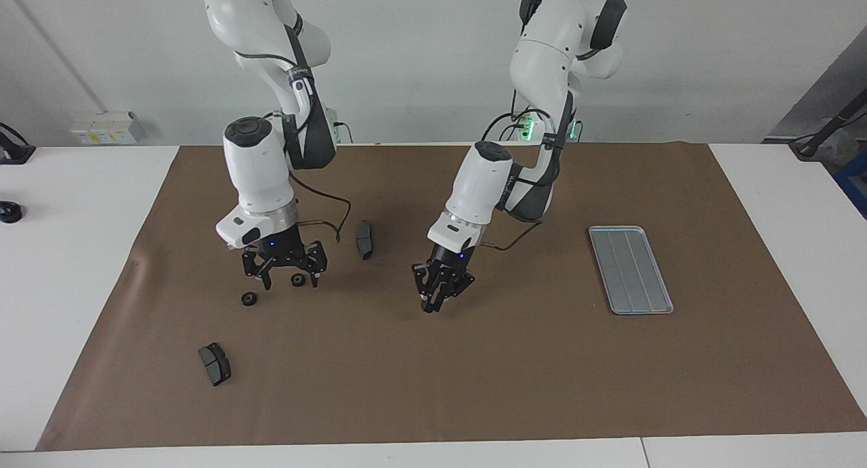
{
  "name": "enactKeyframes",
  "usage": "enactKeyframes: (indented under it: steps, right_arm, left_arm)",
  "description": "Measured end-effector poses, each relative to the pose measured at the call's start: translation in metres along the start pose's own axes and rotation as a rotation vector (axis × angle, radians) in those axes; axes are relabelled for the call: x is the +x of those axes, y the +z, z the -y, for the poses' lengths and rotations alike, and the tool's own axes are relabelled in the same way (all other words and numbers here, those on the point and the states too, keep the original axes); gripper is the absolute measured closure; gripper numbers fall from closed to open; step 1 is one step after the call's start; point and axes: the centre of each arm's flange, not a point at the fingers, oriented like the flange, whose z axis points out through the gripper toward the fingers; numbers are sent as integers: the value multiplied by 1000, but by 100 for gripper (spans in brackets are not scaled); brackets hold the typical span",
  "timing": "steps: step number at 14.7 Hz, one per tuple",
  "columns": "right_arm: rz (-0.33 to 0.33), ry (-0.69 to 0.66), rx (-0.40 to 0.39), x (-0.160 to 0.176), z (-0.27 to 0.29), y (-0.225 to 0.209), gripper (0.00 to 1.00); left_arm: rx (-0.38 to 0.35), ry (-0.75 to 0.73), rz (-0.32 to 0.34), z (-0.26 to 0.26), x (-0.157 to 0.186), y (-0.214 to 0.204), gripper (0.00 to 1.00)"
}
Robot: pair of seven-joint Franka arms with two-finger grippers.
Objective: Place bearing gear from tray to pile
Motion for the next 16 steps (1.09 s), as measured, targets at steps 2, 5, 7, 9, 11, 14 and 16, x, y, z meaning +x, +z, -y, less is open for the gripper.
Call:
enactKeyframes:
  steps: [2, 5, 7, 9, 11, 14, 16]
  right_arm:
    - [-11, 24, 20, 17, 2, -8, 0]
    - [-33, 31, 31, 37, 6, -5, 0]
    - [-35, 24, 34, 44, 13, 6, 0]
    - [-49, -5, 47, 50, 35, 15, 0]
    - [-72, -52, 70, 51, 73, 29, 0]
    - [-96, -92, 116, 38, 148, 64, 0]
    - [-88, -100, 144, 20, 202, 83, 0]
  left_arm:
    - [-4, -10, 1, -3, -3, 0, 48]
    - [5, -17, -2, 2, 1, 0, 17]
    - [28, -29, 2, 11, 9, -5, 0]
    - [73, -29, 19, 31, 28, -26, 0]
    - [122, 5, 39, 61, 52, -59, 0]
    - [205, 69, 105, 111, 84, -114, 0]
    - [256, 125, 179, 145, 101, -151, 0]
